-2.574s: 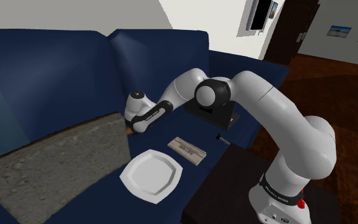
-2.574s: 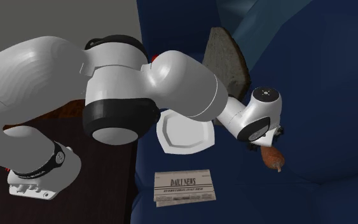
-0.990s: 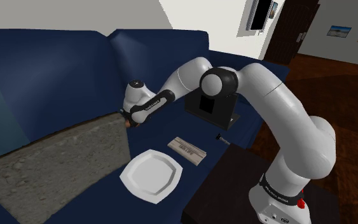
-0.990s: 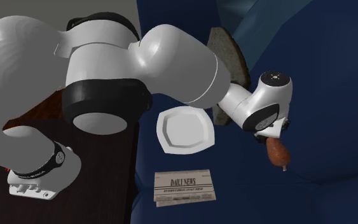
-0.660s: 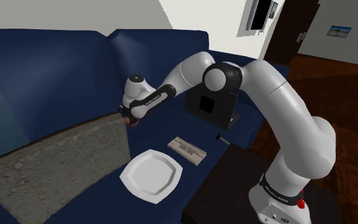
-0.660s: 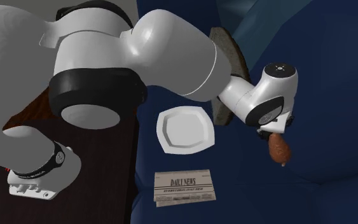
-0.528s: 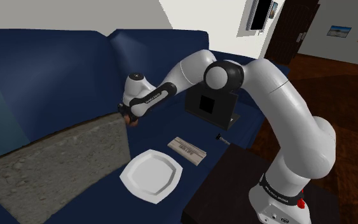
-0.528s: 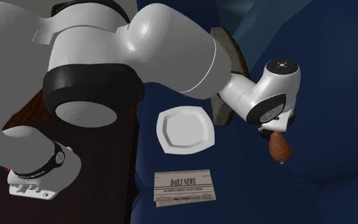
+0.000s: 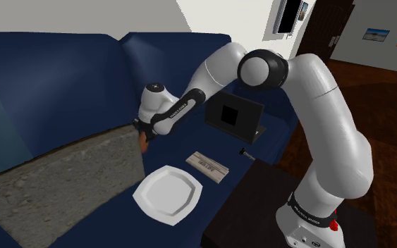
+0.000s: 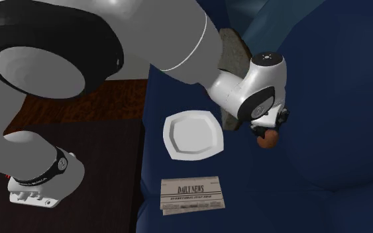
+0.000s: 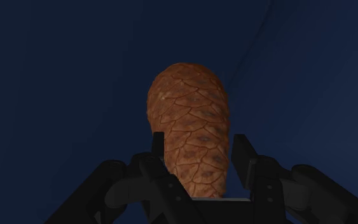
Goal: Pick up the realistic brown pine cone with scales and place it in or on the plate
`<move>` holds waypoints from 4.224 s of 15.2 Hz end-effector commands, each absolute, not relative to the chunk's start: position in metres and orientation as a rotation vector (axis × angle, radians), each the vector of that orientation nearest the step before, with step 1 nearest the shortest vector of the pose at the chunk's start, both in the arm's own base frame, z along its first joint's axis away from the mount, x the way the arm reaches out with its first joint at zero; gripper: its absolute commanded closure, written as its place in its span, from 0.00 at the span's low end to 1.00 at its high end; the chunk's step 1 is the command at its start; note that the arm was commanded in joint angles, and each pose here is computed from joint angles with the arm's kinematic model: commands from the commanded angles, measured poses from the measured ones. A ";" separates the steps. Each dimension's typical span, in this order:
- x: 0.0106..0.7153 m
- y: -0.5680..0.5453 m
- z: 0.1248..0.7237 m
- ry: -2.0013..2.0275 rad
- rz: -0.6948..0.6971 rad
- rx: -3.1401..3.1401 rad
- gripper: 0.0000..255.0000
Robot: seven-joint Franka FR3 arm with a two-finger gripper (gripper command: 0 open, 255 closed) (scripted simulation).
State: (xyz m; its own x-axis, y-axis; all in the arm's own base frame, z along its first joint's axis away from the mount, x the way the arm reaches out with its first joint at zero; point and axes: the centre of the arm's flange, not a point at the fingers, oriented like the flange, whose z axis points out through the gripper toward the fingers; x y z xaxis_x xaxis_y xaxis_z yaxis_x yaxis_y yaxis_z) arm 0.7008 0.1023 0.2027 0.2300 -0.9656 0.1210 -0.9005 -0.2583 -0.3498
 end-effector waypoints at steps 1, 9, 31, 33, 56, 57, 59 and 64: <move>0.676 0.112 0.207 1.771 -0.465 -2.292 1.00; 0.580 0.157 0.208 1.771 -0.465 -2.292 1.00; 0.412 0.234 0.169 1.771 -0.465 -2.292 1.00; 0.412 0.234 0.158 1.771 -0.465 -2.292 1.00; 0.491 0.167 0.162 1.169 0.177 -2.856 0.00; 0.491 0.167 0.162 1.169 0.177 -2.856 0.00; 0.491 0.167 0.162 1.169 0.177 -2.856 0.00; 0.489 0.170 0.157 1.169 0.175 -2.857 1.00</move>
